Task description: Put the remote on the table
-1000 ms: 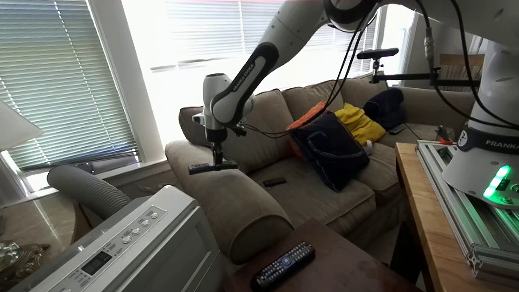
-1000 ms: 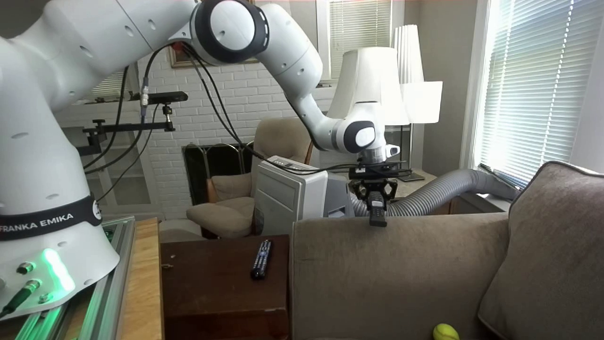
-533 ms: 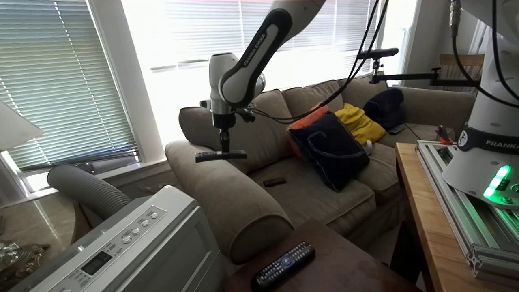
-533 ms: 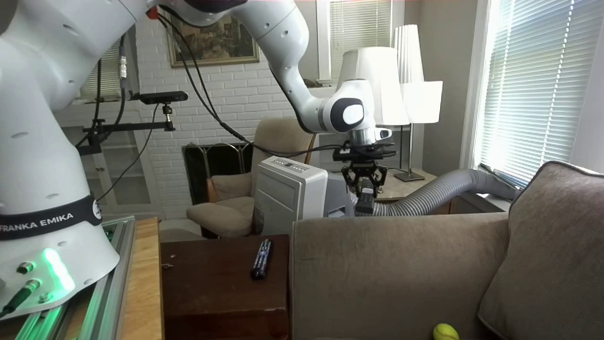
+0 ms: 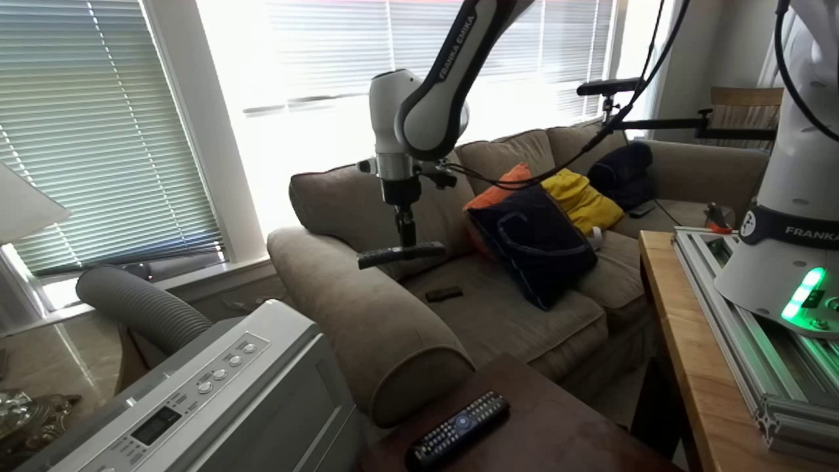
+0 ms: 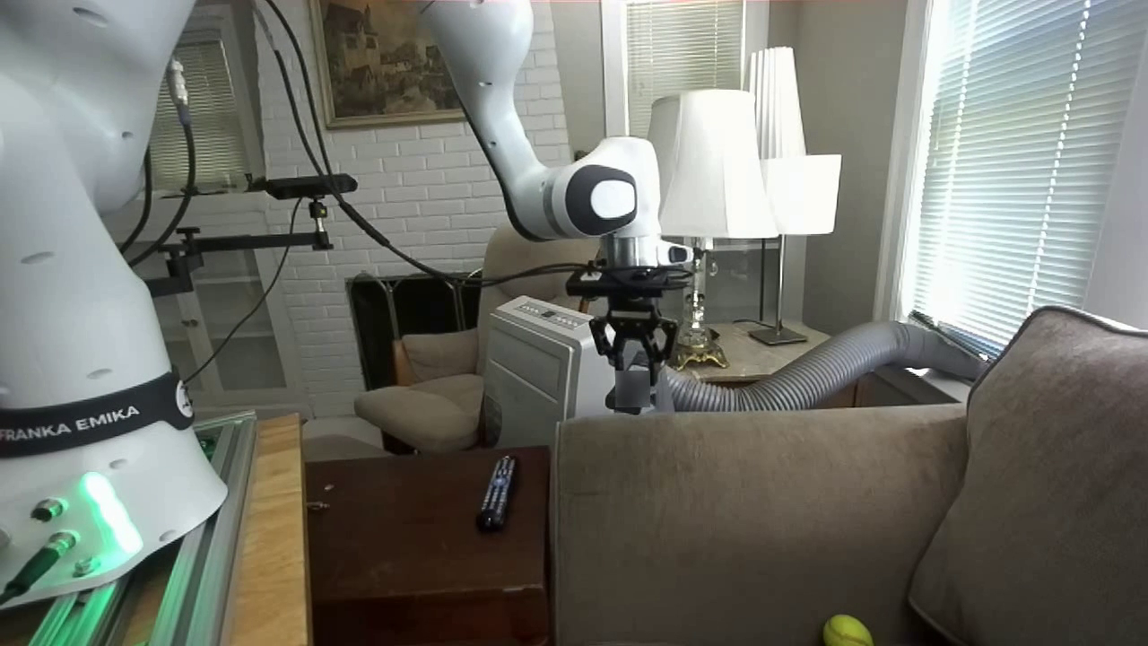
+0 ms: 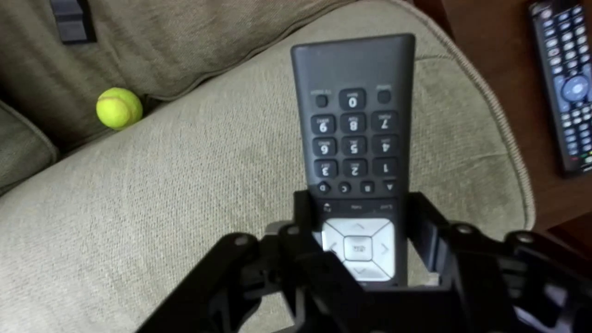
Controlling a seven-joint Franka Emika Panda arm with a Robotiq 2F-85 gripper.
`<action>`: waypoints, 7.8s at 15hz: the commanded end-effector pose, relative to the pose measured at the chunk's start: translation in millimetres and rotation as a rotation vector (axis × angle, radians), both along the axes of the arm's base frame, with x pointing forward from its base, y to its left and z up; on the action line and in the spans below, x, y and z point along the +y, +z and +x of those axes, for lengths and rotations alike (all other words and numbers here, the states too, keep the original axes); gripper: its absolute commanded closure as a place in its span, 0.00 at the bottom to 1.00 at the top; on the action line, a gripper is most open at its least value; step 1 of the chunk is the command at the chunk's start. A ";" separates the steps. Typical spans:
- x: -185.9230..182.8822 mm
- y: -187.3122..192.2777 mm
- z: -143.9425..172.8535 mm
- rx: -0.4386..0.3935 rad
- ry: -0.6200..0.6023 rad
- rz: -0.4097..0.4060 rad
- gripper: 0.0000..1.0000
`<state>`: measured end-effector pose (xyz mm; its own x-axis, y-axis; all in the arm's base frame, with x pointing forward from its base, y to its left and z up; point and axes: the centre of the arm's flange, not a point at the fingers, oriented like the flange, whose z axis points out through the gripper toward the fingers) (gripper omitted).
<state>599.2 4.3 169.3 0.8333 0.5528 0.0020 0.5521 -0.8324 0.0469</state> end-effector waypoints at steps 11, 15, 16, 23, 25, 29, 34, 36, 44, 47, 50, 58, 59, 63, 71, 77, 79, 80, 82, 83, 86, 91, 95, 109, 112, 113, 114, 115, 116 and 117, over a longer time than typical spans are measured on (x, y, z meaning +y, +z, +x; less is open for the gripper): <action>22.9 22.7 -68.8 0.053 0.039 0.044 0.46; 47.8 12.0 -90.3 0.051 0.129 0.018 0.71; 60.1 7.0 -99.1 0.052 0.162 0.017 0.71; 121.6 -23.1 -145.2 0.077 0.356 -0.007 0.71; 133.9 -31.1 -161.5 0.093 0.400 -0.010 0.71; 152.2 -49.6 -191.7 0.132 0.460 -0.003 0.71; 174.5 -84.9 -218.0 0.159 0.464 0.003 0.71; 184.4 -98.2 -230.0 0.169 0.445 0.005 0.71; 198.8 -125.2 -252.1 0.194 0.421 -0.002 0.46; 198.2 -127.6 -251.9 0.198 0.417 -0.001 0.46; 200.1 -135.4 -254.3 0.152 0.351 -0.044 0.71; 225.0 -178.8 -278.3 0.043 0.226 -0.121 0.71; 229.8 -184.6 -280.4 0.034 0.229 -0.125 0.71; 244.3 -207.0 -278.0 -0.025 0.274 -0.146 0.71; 263.2 -238.5 -253.6 -0.120 0.333 -0.224 0.71; 275.2 -250.3 -253.0 -0.127 0.354 -0.225 0.71; 276.1 -250.3 -251.1 -0.129 0.354 -0.224 0.71; 275.2 -251.4 -250.7 -0.127 0.352 -0.223 0.71; 276.3 -252.6 -247.8 -0.119 0.350 -0.224 0.71; 275.6 -253.6 -247.4 -0.109 0.348 -0.224 0.71; 273.6 -256.5 -247.6 -0.080 0.344 -0.224 0.71; 272.0 -257.6 -246.5 -0.063 0.335 -0.222 0.71; 273.4 -258.4 -245.8 -0.046 0.333 -0.225 0.19; 264.6 -187.6 -265.1 0.068 0.371 -0.070 0.00; 253.8 -139.5 -250.3 0.045 0.304 -0.033 0.00; 248.6 -127.2 -243.1 0.038 0.275 -0.019 0.00; 243.7 -109.6 -231.1 0.027 0.238 -0.007 0.00; 237.0 -97.4 -223.6 0.018 0.199 0.005 0.00; 230.1 -79.9 -210.5 0.023 0.150 0.013 0.00; 222.5 -70.5 -201.5 0.041 0.120 0.024 0.00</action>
<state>381.6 248.2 46.2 0.7041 0.7101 -0.0032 0.7092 -0.7031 0.0522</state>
